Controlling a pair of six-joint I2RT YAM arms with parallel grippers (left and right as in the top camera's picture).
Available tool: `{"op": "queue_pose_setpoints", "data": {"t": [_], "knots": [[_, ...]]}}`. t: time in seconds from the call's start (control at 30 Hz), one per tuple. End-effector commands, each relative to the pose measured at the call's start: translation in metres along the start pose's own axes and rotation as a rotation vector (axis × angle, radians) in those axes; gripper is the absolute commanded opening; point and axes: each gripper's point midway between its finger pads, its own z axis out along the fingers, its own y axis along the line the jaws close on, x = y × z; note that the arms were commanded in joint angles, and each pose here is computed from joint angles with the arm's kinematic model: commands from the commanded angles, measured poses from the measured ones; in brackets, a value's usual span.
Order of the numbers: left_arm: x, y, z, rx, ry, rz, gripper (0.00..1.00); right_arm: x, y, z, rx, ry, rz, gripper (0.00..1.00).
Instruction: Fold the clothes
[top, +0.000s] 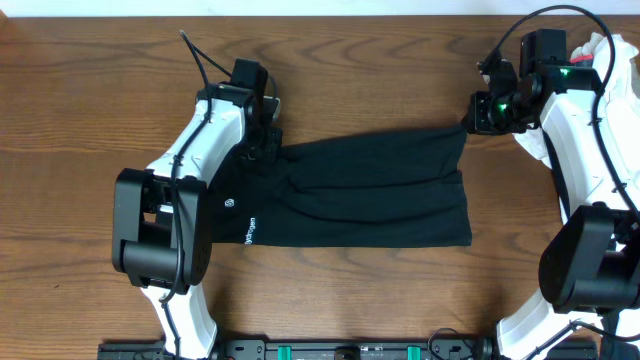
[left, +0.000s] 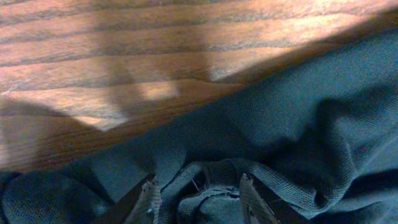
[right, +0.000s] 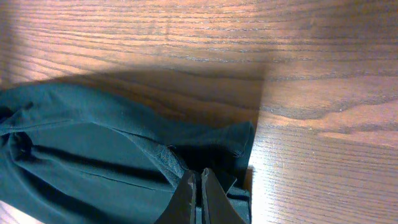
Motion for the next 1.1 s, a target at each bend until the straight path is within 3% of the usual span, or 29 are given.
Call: {"op": "queue_pose_setpoints", "data": {"t": [0.0,0.1,0.27,0.33,0.43,0.47,0.73,1.07], "knots": [[-0.001,-0.003,-0.005,0.029,-0.013,0.038,0.40,-0.002,0.000,-0.001,-0.005,-0.006,-0.014,0.01],[0.004,-0.020,-0.003,0.125,-0.005,0.100,0.40,-0.003,0.000,-0.001,-0.005,-0.011,-0.016,0.01],[0.008,-0.021,0.003,0.139,0.008,0.110,0.35,-0.003,0.000,-0.001,-0.005,-0.012,-0.016,0.01],[0.007,-0.021,0.003,0.139,0.003,0.109,0.27,-0.003,0.000,-0.001,-0.005,-0.012,-0.016,0.01],[0.005,-0.021,0.003,0.138,-0.005,0.110,0.07,-0.003,0.000,-0.001,-0.005,-0.012,-0.016,0.01],[0.005,-0.021,0.002,0.138,-0.007,0.109,0.06,-0.003,0.000,-0.001,-0.005,-0.012,-0.016,0.01],[0.003,-0.014,-0.053,0.073,-0.025,0.069,0.06,-0.002,-0.002,-0.001,-0.001,-0.008,-0.013,0.01],[0.050,-0.015,-0.099,0.054,0.075,0.039,0.06,0.021,-0.011,-0.002,0.057,0.088,-0.028,0.01]]}}
